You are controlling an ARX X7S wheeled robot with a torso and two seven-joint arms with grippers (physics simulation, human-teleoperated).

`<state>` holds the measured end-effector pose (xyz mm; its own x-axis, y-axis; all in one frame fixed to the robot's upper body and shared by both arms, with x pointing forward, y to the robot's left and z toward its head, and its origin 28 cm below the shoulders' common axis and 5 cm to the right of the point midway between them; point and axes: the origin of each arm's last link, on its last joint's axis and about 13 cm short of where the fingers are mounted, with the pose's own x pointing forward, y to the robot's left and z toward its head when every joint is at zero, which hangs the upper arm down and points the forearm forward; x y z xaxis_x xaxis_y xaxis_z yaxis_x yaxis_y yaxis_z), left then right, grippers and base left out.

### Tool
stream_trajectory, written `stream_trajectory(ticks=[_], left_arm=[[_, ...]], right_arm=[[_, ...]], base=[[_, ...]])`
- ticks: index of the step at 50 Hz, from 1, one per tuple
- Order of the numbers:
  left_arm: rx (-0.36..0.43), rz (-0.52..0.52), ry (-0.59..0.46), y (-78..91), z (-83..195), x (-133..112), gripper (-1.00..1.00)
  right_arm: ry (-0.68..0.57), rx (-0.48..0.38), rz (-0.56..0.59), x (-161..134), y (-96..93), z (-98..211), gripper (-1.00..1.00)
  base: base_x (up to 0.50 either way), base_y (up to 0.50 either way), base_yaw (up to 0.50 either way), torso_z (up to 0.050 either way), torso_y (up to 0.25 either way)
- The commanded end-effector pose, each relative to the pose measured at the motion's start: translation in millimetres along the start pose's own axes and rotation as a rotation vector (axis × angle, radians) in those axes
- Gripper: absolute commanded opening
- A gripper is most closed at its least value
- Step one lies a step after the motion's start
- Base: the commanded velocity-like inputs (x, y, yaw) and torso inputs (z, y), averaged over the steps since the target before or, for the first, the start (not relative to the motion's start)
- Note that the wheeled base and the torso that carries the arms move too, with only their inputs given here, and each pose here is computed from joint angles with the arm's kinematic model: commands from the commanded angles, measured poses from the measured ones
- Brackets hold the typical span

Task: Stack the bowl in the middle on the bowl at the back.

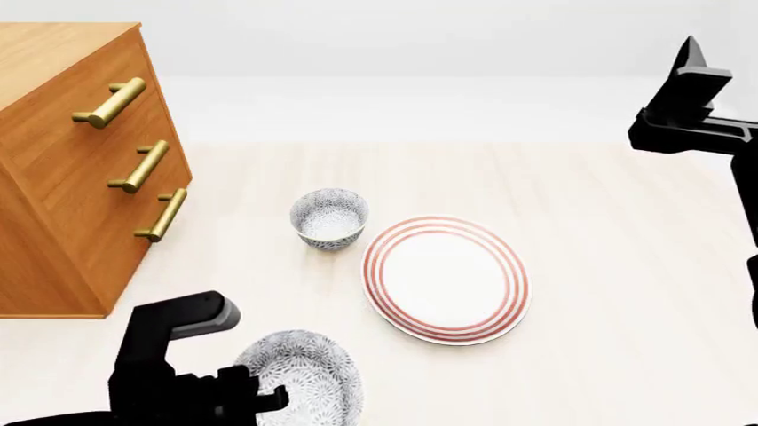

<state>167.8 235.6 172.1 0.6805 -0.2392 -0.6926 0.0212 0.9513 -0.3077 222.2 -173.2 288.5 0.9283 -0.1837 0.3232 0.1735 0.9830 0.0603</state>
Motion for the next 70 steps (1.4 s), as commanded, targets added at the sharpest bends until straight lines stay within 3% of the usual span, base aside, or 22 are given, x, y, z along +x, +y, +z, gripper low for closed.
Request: stream_trajectory(ticks=[1, 10, 11, 32, 38, 48, 52, 60, 70], left_arm=[[-0.002, 0.010, 0.000, 0.6, 0, 0, -1.00], [0.004, 0.010, 0.000, 0.5, 0, -1, -1.00], [0.005, 0.009, -0.001, 0.4, 1, -1, 1.00], [0.044, 0.000, -0.063, -4.4, 8, -15, 1.00], [0.092, -0.007, -0.173, -9.7, 17, -37, 1.00], [0.238, 0.073, -0.557, -14.5, 42, -95, 1.00], [0.265, 0.121, -0.658, -14.1, 43, -119, 1.00], [0.263, 0.186, -0.738, -11.8, 28, -153, 1.00], [0.223, 0.240, -0.774, -6.0, 15, -169, 1.00]], right_arm=[[0.002, 0.004, -0.001, 0, 0.1, -1, 1.00], [0.002, 0.005, -0.001, 1, 0.4, -1, 1.00], [0.002, 0.005, -0.001, 1, 0.5, -1, 1.00], [-0.007, 0.011, 0.004, -3, -0.6, 3, 1.00], [-0.015, 0.016, 0.012, -8, -0.6, 8, 1.00], [-0.029, 0.048, 0.028, -31, -6.2, 18, 1.00], [-0.029, 0.050, 0.036, -48, -11.2, 23, 1.00], [-0.029, 0.037, 0.045, -79, -23.8, 29, 1.00], [-0.016, -0.009, 0.017, -100, -37.2, 29, 1.00]], base=[[0.00, 0.00, 0.00, 0.000, 0.000], [0.00, 0.00, 0.00, 0.000, 0.000], [0.00, 0.00, 0.00, 0.000, 0.000], [0.00, 0.00, 0.00, 0.000, 0.000], [0.00, 0.00, 0.00, 0.000, 0.000], [0.00, 0.00, 0.00, 0.000, 0.000], [0.00, 0.00, 0.00, 0.000, 0.000], [0.00, 0.00, 0.00, 0.000, 0.000], [0.00, 0.00, 0.00, 0.000, 0.000]])
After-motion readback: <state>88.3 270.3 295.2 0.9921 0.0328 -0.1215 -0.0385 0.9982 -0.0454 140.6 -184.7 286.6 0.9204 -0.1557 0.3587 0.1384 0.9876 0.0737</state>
